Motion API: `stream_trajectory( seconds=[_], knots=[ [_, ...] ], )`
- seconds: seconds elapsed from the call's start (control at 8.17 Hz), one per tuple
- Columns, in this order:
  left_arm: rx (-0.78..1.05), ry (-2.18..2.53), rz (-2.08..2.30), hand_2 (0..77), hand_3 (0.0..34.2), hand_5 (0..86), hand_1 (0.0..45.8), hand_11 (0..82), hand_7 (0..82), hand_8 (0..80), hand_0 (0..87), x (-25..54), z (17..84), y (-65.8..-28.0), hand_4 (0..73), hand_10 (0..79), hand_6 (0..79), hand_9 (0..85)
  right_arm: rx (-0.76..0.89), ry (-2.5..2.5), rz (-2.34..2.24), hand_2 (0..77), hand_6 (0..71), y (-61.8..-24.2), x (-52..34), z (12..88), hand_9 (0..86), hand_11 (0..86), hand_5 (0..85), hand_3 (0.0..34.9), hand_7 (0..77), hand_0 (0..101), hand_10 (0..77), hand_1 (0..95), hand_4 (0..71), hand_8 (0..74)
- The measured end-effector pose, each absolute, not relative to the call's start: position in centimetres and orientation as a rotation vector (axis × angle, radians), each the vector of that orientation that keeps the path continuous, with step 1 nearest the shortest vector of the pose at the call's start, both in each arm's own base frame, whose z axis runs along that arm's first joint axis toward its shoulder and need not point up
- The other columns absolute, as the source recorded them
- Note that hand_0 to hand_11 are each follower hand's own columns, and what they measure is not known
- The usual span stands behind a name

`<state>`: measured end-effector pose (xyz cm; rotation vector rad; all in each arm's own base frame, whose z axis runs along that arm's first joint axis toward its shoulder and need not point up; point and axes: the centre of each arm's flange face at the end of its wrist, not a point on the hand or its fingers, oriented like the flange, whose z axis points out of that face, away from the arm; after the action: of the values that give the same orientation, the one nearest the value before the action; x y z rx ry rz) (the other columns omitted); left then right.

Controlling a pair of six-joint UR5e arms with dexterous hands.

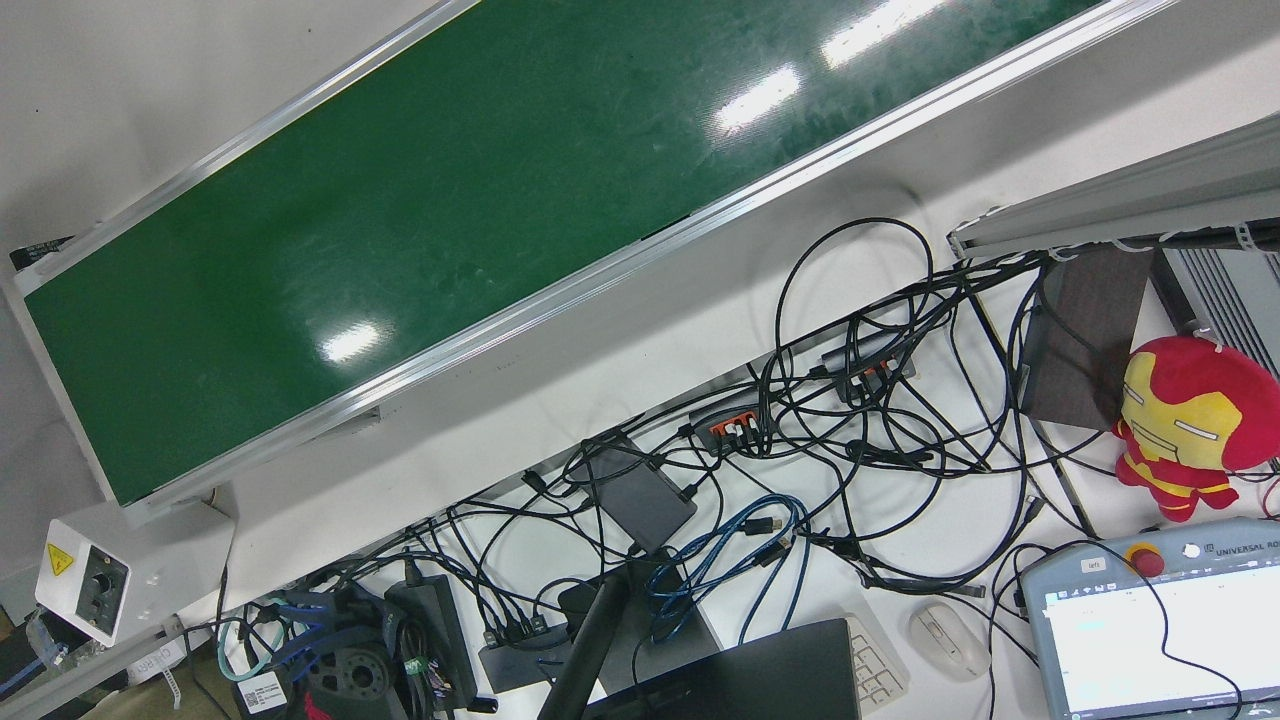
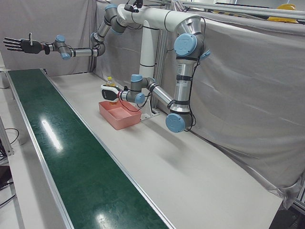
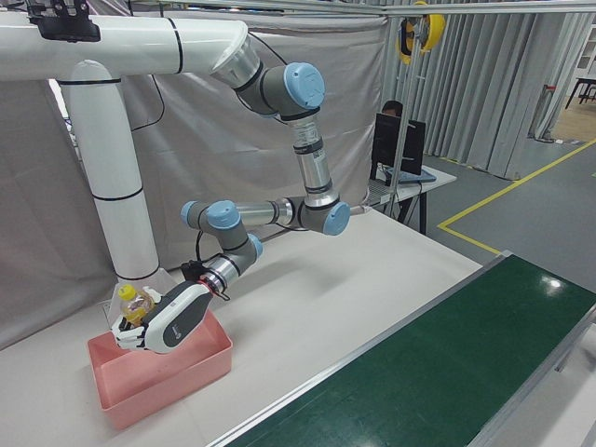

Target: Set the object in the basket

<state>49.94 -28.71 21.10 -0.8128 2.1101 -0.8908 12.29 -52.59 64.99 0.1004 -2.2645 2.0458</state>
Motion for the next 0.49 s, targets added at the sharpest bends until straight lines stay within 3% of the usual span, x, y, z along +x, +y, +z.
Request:
stream_trajectory(
  seconds=[0.12,0.24,0.37,0.49],
  knots=[
    [-0.810,2.105,-0.888,51.3,0.0,59.5,6.0,50.7,60.5,60.5,79.1,50.1,21.4,-28.5,46.9,62.2,55.1,60.0,0.100,-2.264,2.045,0.5,0.0,-52.6,12.3,65.0,0.0,0.0,0.0,0.2,0.5,0,0.0,0.0,0.0,0.0],
    [-0.807,2.105,-0.886,34.9,0.0,59.5,7.6,51.8,60.5,56.7,74.5,50.2,21.7,-28.5,46.9,59.4,55.1,61.1,0.100,-2.264,2.046,0.5,0.0,-52.6,12.3,65.0,0.0,0.0,0.0,0.2,0.5,0,0.0,0.0,0.0,0.0],
    [-0.805,2.106,-0.886,13.1,0.0,59.5,10.4,54.5,59.5,46.4,67.8,50.0,22.5,-28.6,46.9,48.0,55.1,59.5,0.099,-2.264,2.046,0.0,0.0,-52.6,12.3,65.0,0.0,0.0,0.0,0.2,0.5,0,0.0,0.0,0.0,0.0],
    [-0.803,2.106,-0.888,4.4,0.1,59.5,10.9,47.5,55.6,28.9,57.0,49.7,24.4,-28.6,46.9,33.3,50.7,42.5,0.099,-2.264,2.045,0.0,0.0,-52.6,12.3,65.0,0.0,0.0,0.0,0.2,0.5,0,0.0,0.0,0.0,0.0]
  ],
)
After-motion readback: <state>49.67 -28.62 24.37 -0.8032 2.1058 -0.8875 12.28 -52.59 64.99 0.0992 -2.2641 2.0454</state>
